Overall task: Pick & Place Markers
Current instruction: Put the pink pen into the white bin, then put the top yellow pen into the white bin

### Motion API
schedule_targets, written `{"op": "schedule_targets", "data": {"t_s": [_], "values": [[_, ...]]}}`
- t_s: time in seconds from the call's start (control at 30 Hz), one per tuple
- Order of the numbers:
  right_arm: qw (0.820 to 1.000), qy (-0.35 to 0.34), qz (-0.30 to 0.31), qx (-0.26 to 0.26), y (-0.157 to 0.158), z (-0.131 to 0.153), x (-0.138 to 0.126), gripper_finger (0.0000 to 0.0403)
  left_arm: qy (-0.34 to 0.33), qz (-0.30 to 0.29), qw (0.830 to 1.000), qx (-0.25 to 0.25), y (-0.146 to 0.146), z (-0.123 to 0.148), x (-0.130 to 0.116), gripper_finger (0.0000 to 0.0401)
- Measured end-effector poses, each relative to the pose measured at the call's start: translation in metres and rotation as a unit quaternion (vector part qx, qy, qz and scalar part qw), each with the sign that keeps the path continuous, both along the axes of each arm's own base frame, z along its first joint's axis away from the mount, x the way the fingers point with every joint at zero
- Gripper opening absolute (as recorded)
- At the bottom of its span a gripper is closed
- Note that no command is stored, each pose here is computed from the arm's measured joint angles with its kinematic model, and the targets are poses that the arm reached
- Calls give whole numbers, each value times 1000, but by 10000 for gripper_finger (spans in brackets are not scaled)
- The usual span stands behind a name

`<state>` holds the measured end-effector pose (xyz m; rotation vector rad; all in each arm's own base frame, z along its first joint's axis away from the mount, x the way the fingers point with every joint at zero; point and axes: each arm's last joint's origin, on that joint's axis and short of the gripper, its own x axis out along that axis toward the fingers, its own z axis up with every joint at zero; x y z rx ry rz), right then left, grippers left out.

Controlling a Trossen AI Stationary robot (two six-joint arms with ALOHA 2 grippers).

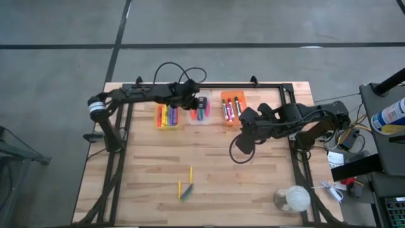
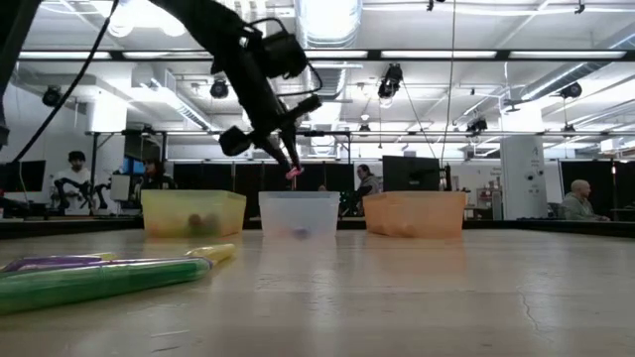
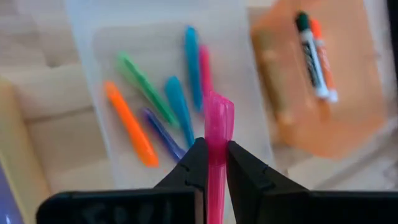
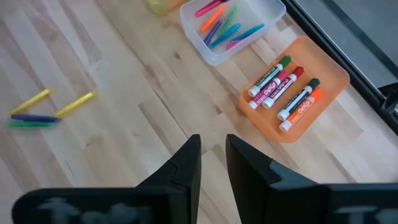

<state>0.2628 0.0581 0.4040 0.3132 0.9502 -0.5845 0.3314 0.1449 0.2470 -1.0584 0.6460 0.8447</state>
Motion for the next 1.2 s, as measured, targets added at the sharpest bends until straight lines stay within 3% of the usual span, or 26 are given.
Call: {"op": "schedule_targets", "data": {"t_s": [0.13, 0.3, 0.5, 0.67, 0.9, 1.2], "values": [[1000, 0, 0, 0, 0, 0, 0, 76, 8, 7, 1000, -8, 13, -8, -2, 52], [1000, -3, -2, -8, 0, 0, 1, 80, 8, 2, 1000, -16, 15, -15, 1, 106], [1000, 2, 9, -17, 0, 0, 1, 72, -14, 7, 998, -65, 7, -14, 4, 136], [1000, 3, 11, -19, 0, 0, 1, 68, -21, -40, 993, -108, -38, -5, 14, 137], [999, 10, 21, -26, 0, -1, 1, 77, -13, -75, 987, -140, -129, -2, 27, 137], [999, 19, 36, -35, -1, -2, 1, 74, 12, -80, 985, -151, -217, -6, 16, 137]]}}
